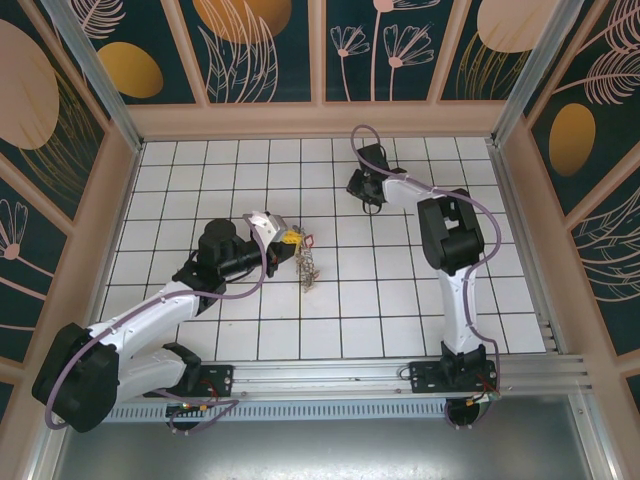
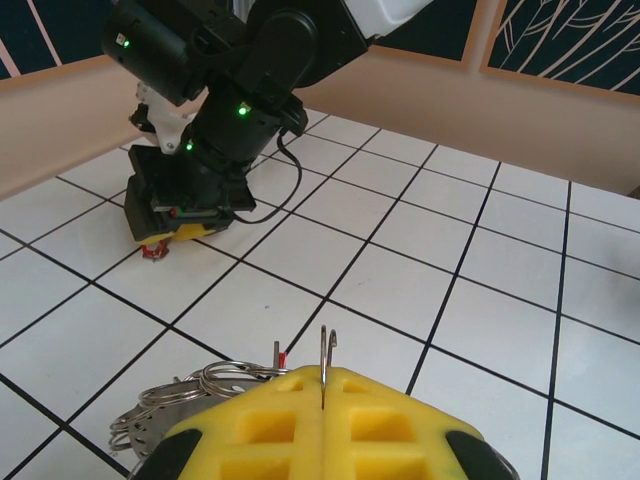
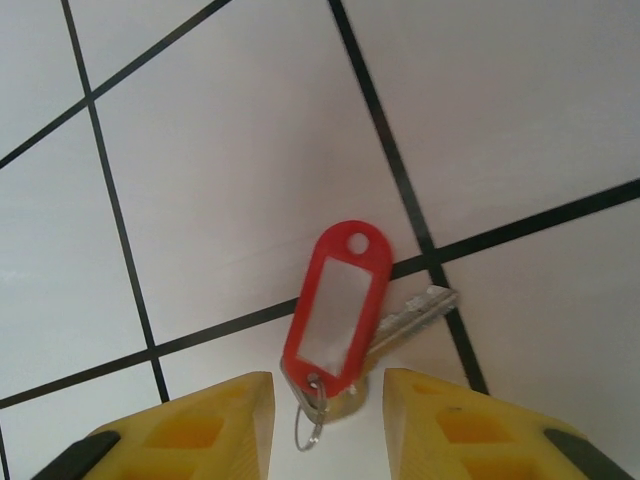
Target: Put the keys on the keyring
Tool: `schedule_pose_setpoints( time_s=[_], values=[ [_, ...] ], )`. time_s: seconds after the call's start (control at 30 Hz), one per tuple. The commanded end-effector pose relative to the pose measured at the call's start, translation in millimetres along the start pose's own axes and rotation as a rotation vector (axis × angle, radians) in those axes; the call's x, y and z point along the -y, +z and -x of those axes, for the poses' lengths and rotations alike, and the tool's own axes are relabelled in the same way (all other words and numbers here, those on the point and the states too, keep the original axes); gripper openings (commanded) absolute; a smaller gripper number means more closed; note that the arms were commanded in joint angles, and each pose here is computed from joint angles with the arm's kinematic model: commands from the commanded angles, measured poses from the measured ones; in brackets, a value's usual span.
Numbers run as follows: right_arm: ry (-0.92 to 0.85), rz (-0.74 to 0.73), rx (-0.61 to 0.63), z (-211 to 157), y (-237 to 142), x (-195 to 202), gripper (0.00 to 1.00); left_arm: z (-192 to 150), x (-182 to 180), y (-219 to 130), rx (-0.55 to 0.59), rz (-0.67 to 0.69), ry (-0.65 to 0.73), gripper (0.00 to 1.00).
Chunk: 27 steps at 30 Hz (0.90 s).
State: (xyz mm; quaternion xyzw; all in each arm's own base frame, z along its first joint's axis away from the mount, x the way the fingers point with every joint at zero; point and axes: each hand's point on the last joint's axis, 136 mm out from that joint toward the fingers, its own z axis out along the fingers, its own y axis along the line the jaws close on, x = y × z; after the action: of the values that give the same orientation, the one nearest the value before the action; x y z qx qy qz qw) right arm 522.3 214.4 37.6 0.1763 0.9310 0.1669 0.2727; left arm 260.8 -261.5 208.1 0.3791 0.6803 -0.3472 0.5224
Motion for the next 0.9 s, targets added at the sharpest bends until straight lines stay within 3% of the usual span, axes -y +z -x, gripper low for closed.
schedule_pose_setpoints(
  time_s=[0.0,0.57,0.77,0.87],
  values=[
    [0.023,-0.013,-0.023,-5.6,6.4,-3.4,0.3,21.1,-1.7,-0.3,0.047,0.0,0.04,0.0],
    [-0.02,-0.046,-0.012,-4.1,4.9,-1.9,0.01,20.8,-0.8,-1.2,0.045,-0.003,0.043,0.0],
    [-0.071,-0.049,0.02,-0.4,-9.6,-5.3,0.0,20.4,0.5,-2.1,0.041,-0.006,0.067,0.0],
    [-0.142,0.021,0.034,-3.6,-29.6,-13.2,0.0,20.5,2.5,-3.9,0.043,-0.012,0.085,0.0]
  ],
)
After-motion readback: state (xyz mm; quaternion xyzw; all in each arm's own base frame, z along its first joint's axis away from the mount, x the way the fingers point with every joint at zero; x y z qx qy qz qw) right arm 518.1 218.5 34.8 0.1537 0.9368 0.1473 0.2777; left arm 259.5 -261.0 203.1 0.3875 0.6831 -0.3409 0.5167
